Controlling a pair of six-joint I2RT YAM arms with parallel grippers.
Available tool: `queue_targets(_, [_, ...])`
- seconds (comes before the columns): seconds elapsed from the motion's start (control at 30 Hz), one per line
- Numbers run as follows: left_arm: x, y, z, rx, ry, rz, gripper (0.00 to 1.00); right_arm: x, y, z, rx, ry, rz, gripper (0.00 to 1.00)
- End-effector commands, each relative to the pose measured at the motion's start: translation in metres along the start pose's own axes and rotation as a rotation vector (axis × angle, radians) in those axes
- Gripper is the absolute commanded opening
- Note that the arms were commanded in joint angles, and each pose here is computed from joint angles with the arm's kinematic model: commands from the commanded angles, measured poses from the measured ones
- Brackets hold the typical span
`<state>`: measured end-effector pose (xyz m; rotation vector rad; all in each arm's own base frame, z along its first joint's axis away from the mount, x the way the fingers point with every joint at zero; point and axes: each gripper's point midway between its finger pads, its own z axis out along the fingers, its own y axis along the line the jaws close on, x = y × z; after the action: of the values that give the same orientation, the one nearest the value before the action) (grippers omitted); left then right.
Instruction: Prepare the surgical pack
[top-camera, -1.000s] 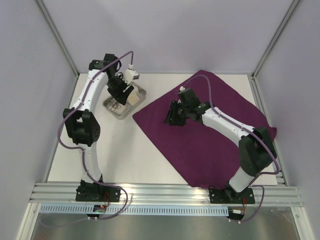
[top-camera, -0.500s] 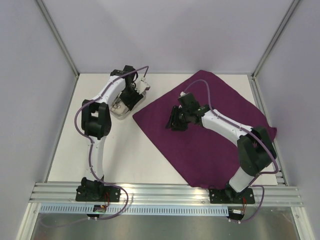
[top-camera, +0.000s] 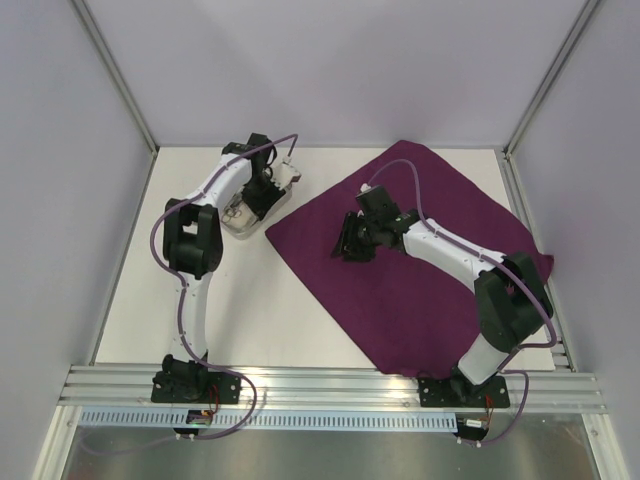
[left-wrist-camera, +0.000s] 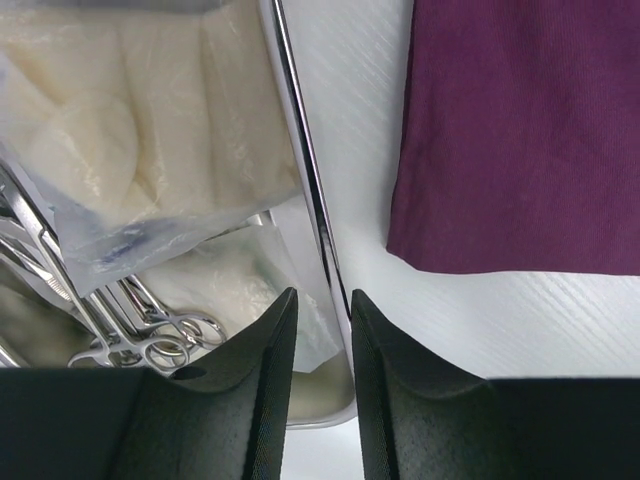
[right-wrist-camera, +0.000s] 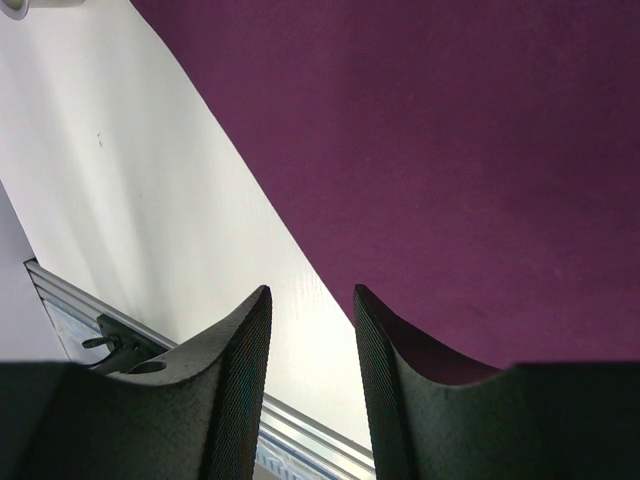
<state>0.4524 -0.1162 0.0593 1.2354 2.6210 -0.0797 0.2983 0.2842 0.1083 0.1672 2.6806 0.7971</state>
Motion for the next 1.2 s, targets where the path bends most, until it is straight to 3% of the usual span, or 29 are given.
queue_targets(0.0, [-0.013, 0.002, 0.002, 0.0, -0.044, -0.003, 0.36, -0.001, 0.007, -0.001, -0.021, -0.002, -0.006, 0.41])
queue_targets(0.4, [-0.016, -0.002, 0.022, 0.034, -0.028, 0.024, 0.29, 0.002, 0.003, 0.001, -0.006, 0.013, 0.001, 0.41])
queue_targets(0.5, [-0.016, -0.002, 0.025, 0.034, -0.023, 0.021, 0.22, 0.002, 0.003, 0.0, -0.006, 0.01, -0.003, 0.41])
queue_targets(0.63, [-0.015, -0.002, 0.022, 0.03, -0.021, 0.021, 0.04, 0.002, 0.003, 0.0, -0.002, 0.011, -0.002, 0.41])
queue_targets(0.7, [-0.016, -0.001, 0.019, 0.027, -0.026, 0.025, 0.0, 0.002, 0.002, 0.001, 0.001, 0.014, 0.0, 0.41])
queue_targets(0.93, [-0.027, 0.014, -0.003, -0.065, -0.061, -0.007, 0.0, -0.002, 0.0, -0.001, 0.012, 0.005, 0.001, 0.41])
queue_targets(1.17, [-0.047, 0.02, -0.035, -0.135, -0.148, 0.01, 0.0, -0.023, -0.055, -0.014, 0.144, -0.04, 0.118, 0.37])
